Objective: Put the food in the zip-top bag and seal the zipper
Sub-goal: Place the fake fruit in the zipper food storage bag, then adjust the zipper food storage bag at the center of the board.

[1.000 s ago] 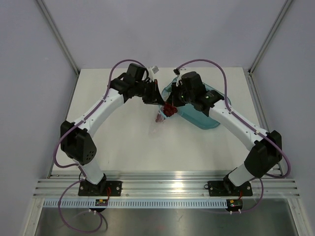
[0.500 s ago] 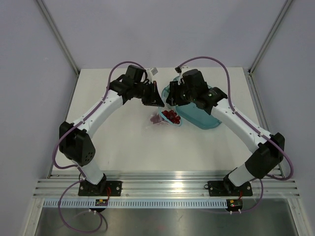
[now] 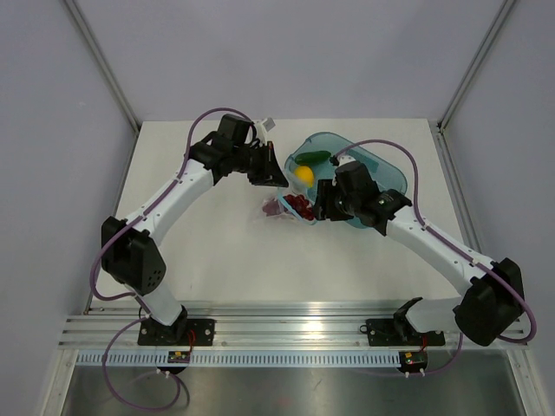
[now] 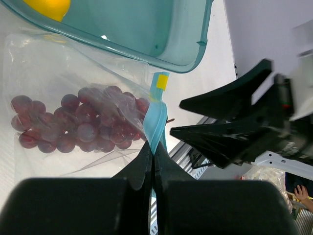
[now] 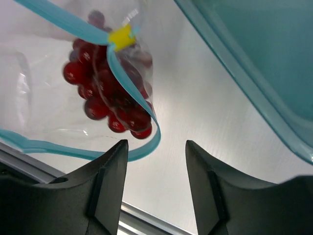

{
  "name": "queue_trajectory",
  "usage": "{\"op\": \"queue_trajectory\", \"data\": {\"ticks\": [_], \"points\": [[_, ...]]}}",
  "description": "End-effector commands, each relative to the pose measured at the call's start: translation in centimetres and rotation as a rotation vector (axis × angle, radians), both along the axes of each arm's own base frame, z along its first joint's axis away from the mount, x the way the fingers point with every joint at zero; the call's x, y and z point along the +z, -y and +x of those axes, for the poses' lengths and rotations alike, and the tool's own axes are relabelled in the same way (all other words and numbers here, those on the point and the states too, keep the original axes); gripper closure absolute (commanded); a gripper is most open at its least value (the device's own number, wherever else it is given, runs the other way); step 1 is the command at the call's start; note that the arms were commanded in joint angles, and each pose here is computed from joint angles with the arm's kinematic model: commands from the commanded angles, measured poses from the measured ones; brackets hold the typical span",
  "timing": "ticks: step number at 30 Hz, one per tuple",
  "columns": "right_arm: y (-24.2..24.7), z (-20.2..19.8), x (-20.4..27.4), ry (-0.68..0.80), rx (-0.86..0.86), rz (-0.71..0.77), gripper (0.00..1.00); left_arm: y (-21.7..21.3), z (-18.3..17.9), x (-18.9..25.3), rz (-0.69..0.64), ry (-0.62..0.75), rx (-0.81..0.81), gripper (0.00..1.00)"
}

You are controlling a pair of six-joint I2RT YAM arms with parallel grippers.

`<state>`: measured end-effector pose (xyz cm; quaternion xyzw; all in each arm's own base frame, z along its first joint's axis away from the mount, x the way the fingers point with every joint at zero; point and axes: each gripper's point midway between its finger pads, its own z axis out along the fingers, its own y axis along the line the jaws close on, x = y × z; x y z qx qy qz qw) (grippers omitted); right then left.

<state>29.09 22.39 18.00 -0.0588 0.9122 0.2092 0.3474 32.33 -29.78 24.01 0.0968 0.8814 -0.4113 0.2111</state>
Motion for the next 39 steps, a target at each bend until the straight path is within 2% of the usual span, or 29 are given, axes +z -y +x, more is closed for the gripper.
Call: {"op": "queue_trajectory", "data": {"ticks": [1, 5, 14, 20, 28, 29, 33, 37, 38, 39], "points": [[-0.5, -0.6, 1.3, 0.028, -0.028, 0.126, 0.43, 0.2, -0.5, 3.5, -0.082, 0.077, -0.021, 1.00], [-1.0, -0.8, 0.3, 0.005, -0.042, 0.174, 0.45, 0.3, -0.4, 3.6, -0.088, 0.076, -0.022, 1.00], [-1.1, 0.3, -2.8, -0.037, -0.082, 0.178, 0.52, 0.2, -0.7, 3.7, -0.088, 0.073, -0.022, 1.00], [-1.4, 0.8, -2.9, -0.029, -0.092, 0.189, 0.68, 0.2, -0.7, 3.8, -0.094, 0.073, -0.025, 1.00], [-1.8, 1.2, -3.8, -0.047, -0.104, 0.207, 0.71, 0.3, -0.9, 4.1, -0.101, 0.075, -0.026, 1.00], [-1.8, 1.2, -3.9, -0.051, -0.109, 0.212, 0.77, 0.3, -0.9, 4.1, -0.101, 0.076, -0.027, 1.00], [-1.4, 1.4, -4.4, -0.054, -0.139, 0.224, 0.88, 0.2, -1.0, 4.3, -0.102, 0.080, -0.028, 1.00], [-1.2, 1.4, -4.7, -0.061, -0.143, 0.227, 0.85, 0.2, -1.0, 4.5, -0.108, 0.081, -0.030, 1.00], [-1.3, 1.4, -4.7, -0.063, -0.142, 0.230, 0.82, 0.3, -1.0, 4.5, -0.108, 0.082, -0.032, 1.00], [-1.4, 1.4, -5.0, -0.069, -0.138, 0.227, 0.74, 0.2, -1.0, 4.6, -0.111, 0.082, -0.030, 1.00]]}}
